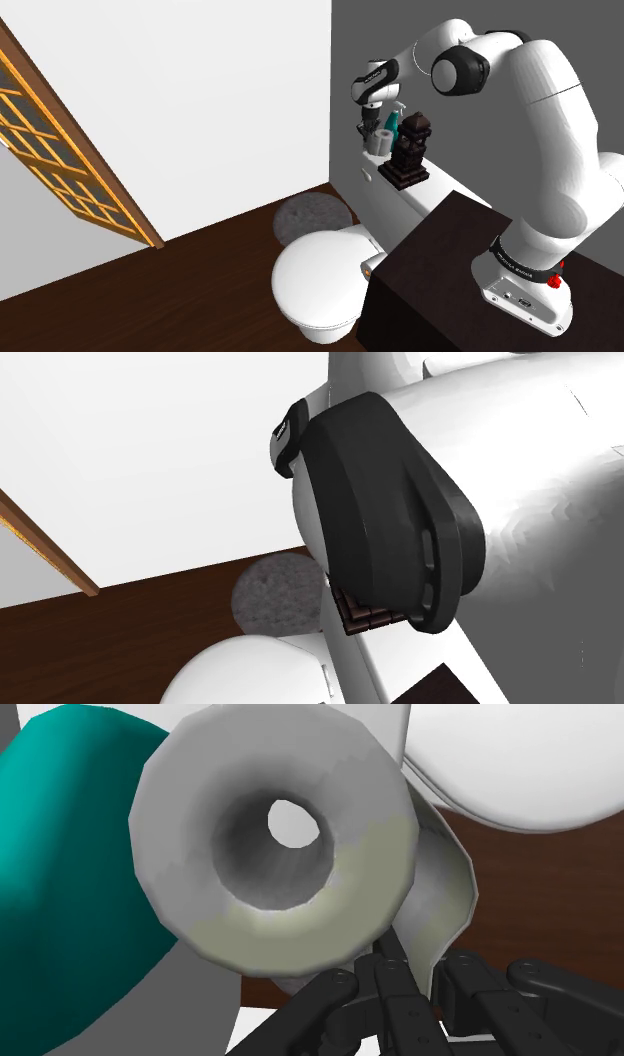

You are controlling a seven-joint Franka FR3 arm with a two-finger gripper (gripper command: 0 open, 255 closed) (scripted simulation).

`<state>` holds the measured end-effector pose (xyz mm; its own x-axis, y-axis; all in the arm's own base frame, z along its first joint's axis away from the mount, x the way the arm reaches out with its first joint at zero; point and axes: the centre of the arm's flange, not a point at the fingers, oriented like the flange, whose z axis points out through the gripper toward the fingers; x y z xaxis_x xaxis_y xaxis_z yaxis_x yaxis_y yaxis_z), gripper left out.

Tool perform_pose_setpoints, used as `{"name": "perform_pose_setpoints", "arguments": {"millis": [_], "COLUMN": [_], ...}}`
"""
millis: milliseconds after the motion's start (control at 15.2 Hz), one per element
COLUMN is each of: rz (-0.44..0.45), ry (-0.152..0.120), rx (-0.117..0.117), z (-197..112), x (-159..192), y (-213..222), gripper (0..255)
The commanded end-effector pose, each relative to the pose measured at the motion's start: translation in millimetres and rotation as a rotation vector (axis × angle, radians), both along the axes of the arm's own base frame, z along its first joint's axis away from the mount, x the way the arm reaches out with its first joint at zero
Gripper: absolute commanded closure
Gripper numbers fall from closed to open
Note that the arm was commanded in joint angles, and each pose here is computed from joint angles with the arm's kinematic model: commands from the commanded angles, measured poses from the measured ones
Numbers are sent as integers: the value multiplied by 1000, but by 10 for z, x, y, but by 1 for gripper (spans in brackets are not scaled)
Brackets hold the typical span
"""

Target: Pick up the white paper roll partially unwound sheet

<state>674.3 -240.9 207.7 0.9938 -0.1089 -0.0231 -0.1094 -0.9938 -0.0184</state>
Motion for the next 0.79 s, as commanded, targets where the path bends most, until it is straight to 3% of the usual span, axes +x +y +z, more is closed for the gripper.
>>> {"name": "perform_pose_setpoints", "arguments": {"millis": [0, 726], "rz": [0, 0], "ry": [-1, -1], "rx": [0, 0], "z": [113, 596], "x": [2, 2], "y": [-2, -2], "gripper": [255, 255]}}
